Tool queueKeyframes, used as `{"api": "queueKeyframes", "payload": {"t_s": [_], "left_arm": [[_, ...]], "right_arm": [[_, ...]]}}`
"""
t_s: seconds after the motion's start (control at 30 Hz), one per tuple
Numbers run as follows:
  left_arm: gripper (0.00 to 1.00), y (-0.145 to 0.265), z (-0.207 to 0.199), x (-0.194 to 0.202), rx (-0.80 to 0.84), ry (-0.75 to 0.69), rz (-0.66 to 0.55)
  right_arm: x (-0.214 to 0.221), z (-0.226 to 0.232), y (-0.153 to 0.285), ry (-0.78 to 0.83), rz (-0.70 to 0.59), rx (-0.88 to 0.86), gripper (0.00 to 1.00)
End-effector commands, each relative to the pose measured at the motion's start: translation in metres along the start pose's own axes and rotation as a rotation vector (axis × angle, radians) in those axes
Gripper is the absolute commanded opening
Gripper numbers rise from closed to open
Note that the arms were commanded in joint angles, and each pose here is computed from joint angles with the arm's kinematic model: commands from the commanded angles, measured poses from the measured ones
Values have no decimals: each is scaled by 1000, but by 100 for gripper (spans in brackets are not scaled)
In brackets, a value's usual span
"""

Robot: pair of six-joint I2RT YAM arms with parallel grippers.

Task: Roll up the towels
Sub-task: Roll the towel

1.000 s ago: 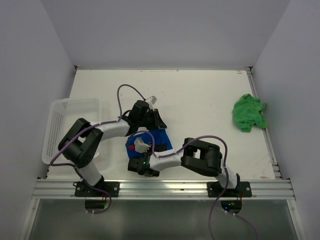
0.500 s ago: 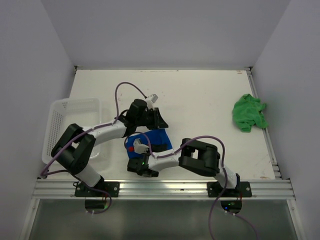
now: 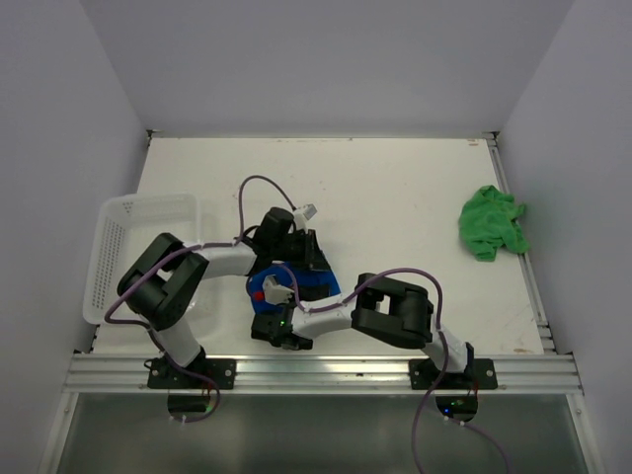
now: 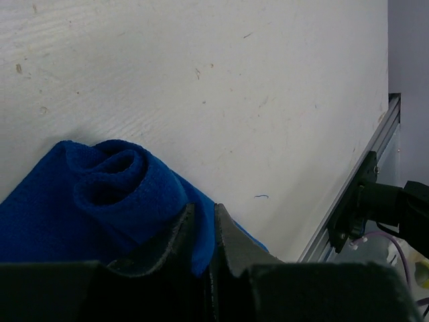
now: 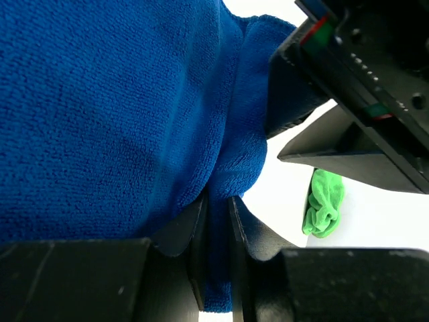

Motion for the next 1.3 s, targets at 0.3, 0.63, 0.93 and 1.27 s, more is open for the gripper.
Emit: {"api": "queueKeyframes", "payload": {"t_s": [0.3,0.63,0.93,1.27], "left_arm": [[19,1,50,22,-202,-6,5],[17,1,56,22,-223,23,-7],[16,-1,58,24,-220,38,2],[13,-4,61,26,-221,37,12]], "right_arm": [[-4,28,-2,-166,8,-144,18],[-25,-7,10,-377,-73,-129,32],[-36,-35,22,-500,-120,-137,43],[-23,-50,36,-541,-82,-219,49]]}}
Point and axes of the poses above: each gripper's point midway between its finger pads, its own y axis back along the fingers, its own z axis along the line the jaws close on, x = y × z, the point moved 3 cm from there along y, back along the fingers, and after that the axes turned 4 degrees about y, right-handed, at the moved point
